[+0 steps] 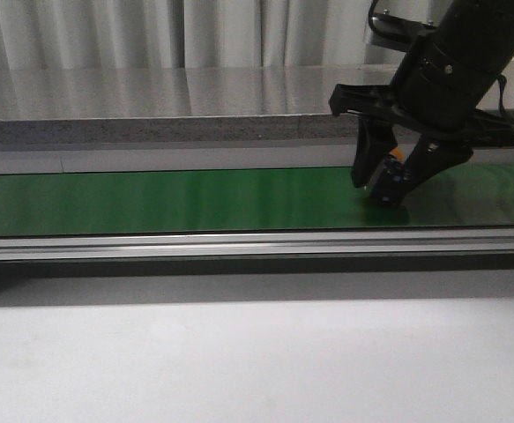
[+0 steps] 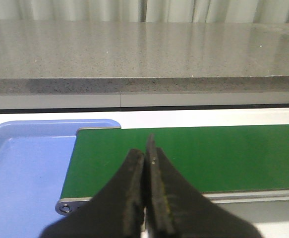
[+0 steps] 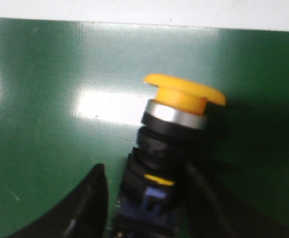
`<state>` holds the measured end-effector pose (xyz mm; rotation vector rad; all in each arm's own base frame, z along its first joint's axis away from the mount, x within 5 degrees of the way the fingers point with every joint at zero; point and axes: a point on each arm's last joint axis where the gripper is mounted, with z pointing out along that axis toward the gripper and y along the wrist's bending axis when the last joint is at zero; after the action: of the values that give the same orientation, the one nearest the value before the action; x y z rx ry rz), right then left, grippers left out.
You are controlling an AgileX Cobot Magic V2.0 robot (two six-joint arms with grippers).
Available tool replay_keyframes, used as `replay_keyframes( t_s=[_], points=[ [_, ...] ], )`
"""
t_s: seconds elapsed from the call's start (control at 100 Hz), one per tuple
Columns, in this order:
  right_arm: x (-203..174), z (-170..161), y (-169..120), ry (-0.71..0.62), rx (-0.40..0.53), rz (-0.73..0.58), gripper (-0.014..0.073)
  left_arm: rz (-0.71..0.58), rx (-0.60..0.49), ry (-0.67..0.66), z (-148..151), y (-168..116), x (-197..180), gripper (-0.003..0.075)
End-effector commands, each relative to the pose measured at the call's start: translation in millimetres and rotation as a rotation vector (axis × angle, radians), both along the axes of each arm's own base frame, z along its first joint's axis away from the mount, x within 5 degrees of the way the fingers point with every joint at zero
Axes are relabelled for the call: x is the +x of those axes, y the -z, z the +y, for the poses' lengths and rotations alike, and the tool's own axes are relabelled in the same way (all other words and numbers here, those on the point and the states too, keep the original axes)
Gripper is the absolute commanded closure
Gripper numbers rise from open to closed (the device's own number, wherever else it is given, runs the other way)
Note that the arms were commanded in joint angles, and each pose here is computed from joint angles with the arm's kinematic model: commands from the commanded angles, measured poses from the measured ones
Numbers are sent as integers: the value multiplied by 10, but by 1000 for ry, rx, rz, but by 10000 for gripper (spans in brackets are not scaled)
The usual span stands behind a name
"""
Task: Move button from left to right
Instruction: 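Close the right gripper on the button and lift it off the belt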
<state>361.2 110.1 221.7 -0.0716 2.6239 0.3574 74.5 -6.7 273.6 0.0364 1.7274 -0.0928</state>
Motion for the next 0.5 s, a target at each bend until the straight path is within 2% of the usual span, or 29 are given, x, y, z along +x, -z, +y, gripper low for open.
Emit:
replay_keyframes(
  t_s=[0.0, 0.06, 0.21, 0.34, 0.49],
  points=[
    [-2, 10, -306, -2, 32, -92, 393, -96, -24, -2, 1, -157, 7, 740],
    [-8, 2, -307, -3, 31, -84, 421, -96, -24, -2, 1, -157, 7, 740],
    [-36, -41, -369, -9, 12, -93, 421, -96, -24, -2, 1, -157, 7, 740],
    [-99, -145, -537, -11, -19, -127, 421, -96, -24, -2, 1, -157, 7, 740],
    [-192, -427, -789, 41, -44, -172, 421, -96, -24, -2, 1, -157, 7, 740]
  ],
)
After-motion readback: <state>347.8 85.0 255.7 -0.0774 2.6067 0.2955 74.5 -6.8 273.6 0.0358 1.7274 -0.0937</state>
